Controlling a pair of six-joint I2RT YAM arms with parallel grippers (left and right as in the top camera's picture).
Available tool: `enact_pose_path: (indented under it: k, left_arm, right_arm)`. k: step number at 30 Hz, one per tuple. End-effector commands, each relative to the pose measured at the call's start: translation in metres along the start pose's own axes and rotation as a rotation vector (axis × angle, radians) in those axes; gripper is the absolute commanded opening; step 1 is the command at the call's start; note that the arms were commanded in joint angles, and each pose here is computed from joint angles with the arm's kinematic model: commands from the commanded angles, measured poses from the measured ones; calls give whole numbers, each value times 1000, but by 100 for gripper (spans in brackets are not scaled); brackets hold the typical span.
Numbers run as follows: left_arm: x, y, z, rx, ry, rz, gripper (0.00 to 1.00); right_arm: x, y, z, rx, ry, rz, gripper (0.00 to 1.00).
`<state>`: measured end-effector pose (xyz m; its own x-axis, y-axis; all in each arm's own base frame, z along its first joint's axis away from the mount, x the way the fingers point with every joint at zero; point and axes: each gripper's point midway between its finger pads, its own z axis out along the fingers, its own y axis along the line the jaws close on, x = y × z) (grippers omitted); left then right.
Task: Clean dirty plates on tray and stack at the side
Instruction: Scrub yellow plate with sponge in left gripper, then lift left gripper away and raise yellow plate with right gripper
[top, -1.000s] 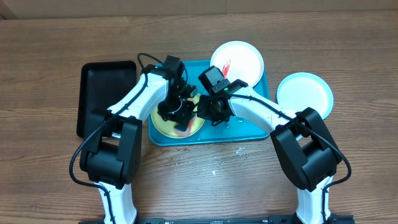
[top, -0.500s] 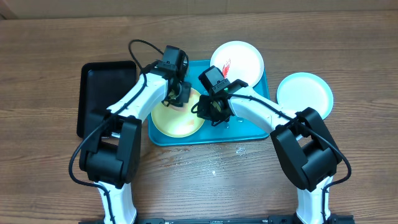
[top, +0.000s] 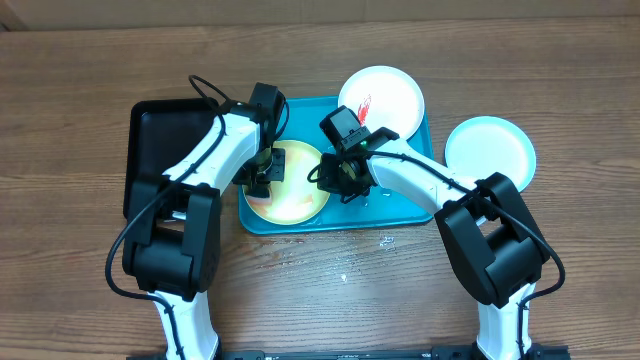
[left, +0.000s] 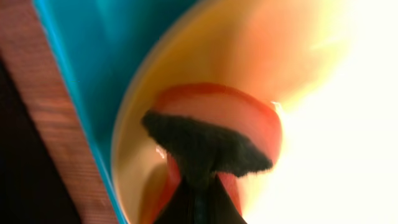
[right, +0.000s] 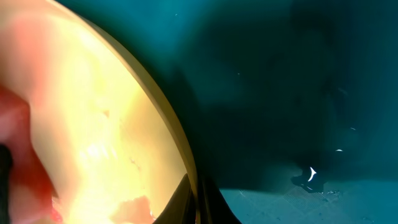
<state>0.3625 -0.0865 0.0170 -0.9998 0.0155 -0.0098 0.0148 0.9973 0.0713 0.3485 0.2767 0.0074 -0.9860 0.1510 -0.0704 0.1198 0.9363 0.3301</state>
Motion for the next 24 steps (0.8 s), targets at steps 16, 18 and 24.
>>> enact_pose_path:
  k: [16, 18, 24]
  left_arm:
    - [-74, -1, -191, 227, -400, -4, 4]
    - [-69, -2, -179, 222, -368, -3, 4]
    - [-60, -3, -141, 210, -280, -48, 5]
  right_arm:
    - [-7, -10, -38, 69, -49, -110, 4]
    - [-15, -21, -60, 145, -115, -111, 4]
    - [-24, -41, -128, 363, -335, -153, 4]
